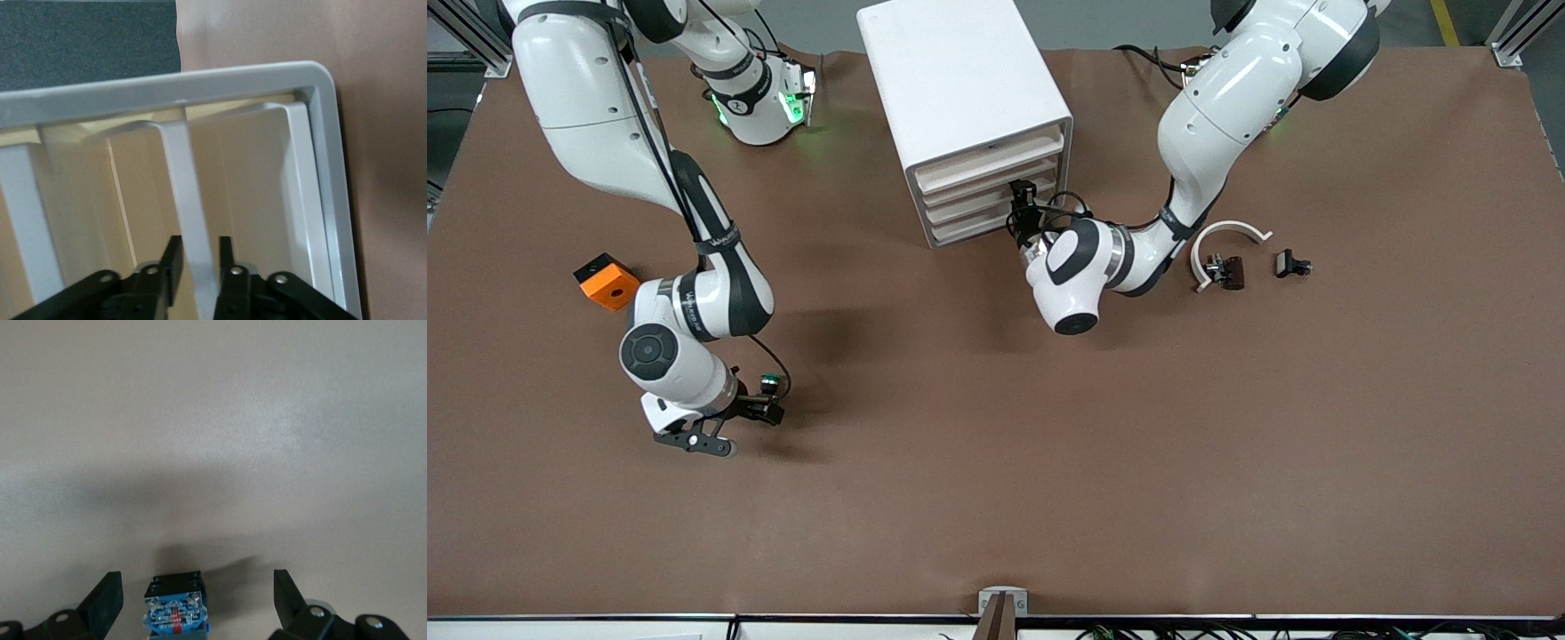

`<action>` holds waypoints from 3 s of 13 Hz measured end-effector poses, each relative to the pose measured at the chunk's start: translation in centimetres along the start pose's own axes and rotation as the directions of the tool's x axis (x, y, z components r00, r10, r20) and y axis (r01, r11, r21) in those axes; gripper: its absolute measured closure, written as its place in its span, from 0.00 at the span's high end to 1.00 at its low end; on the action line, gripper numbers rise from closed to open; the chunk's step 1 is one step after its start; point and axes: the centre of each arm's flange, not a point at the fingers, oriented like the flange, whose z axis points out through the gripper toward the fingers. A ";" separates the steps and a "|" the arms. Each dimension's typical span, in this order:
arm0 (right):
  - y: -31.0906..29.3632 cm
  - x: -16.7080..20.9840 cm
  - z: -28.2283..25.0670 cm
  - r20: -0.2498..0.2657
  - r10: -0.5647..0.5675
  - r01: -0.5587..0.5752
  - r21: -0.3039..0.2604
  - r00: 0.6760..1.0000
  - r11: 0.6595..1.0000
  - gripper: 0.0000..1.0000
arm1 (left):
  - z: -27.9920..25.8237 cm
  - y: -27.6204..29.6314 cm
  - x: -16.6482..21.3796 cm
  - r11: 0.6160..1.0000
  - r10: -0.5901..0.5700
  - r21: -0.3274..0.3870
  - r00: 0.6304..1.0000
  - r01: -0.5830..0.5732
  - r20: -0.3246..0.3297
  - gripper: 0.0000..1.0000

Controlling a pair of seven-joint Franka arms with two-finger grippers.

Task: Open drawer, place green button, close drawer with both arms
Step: 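Pull the bottom drawer open with the left gripper while the right gripper lifts the button, then carry the button over the open drawer with the right gripper while the left gripper withdraws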

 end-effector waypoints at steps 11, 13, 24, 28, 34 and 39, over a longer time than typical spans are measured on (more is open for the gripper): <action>-0.9 -0.9 0.6 0.015 0.026 -0.026 0.024 1.000 0.999 1.00 | -4.5 0.5 0.2 0.997 -0.011 -0.077 1.000 0.011 -0.006 0.10; -1.1 -0.9 0.6 0.016 0.023 -0.024 0.025 1.000 0.999 1.00 | -6.2 0.7 0.7 0.995 -0.007 -0.099 1.000 0.007 0.002 0.11; -2.2 -1.2 -1.5 0.063 0.049 -0.050 0.014 0.997 0.999 0.42 | -13.1 2.6 2.5 0.971 0.077 -0.232 0.996 -0.062 0.054 0.34; -7.6 -3.4 -10.9 0.118 0.160 -0.163 0.013 0.980 0.987 0.42 | -14.6 3.2 3.0 0.957 0.084 -0.285 0.994 -0.061 0.066 0.65; -19.1 -12.0 -17.7 0.181 0.353 -0.363 0.024 0.918 0.931 0.42 | -20.7 1.1 4.0 0.864 0.081 -0.483 0.986 -0.142 -0.144 1.00; -27.9 -20.9 -19.1 0.190 0.456 -0.464 -0.007 0.869 0.886 0.42 | -30.6 -7.2 6.7 0.696 0.160 -0.616 0.916 -0.369 -0.368 1.00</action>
